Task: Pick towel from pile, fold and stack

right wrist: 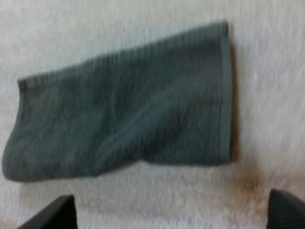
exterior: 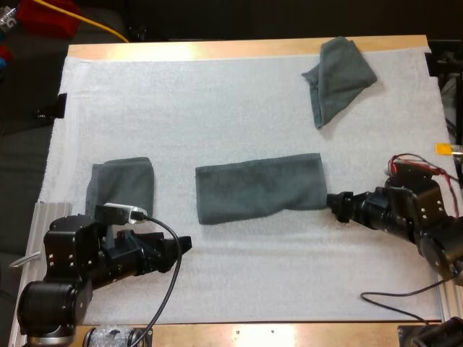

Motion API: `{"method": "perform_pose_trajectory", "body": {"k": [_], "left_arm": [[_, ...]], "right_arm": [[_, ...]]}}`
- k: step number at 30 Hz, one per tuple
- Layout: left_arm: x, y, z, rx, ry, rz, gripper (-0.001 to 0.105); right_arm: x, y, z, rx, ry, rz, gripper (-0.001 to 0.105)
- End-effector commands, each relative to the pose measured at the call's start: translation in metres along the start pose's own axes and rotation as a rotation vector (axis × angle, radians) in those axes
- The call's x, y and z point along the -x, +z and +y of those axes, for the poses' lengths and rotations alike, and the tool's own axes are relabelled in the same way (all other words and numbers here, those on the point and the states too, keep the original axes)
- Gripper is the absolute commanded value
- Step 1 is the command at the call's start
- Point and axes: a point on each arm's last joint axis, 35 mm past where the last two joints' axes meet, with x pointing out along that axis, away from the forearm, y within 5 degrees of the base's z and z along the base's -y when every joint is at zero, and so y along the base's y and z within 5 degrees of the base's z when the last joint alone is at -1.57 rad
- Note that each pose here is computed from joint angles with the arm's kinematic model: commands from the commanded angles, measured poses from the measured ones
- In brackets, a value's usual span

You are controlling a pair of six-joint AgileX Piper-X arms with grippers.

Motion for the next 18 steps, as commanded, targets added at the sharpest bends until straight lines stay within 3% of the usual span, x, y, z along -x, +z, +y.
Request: {"method": "perform_pose_trajectory", "body": {"k": [1,5,11,18], "left_arm": [[0.002,-0.001,-0.001,-0.002,0.013,-0.002,0.068],[0.002,-0.002,-0.001,0.001,0.001,0.007,0.068],[0.002,-0.002,-0.001,0.001,-0.009,0.011,0.068],[0.002,-0.002,-0.002,0.001,-0.03,0.019,0.068]], "right_arm": [[0.003,0.005,-0.002,0.026,-0.02,-0.006,0.076],[-0.003,0.015,-0.014,-0.01,-0.013,0.01,0.074],[-0.021,0.03,-0.043,-0.117,0.109,0.048,0.074],[-0.051,0.036,-0.071,-0.137,0.185,0.111,0.074]]}}
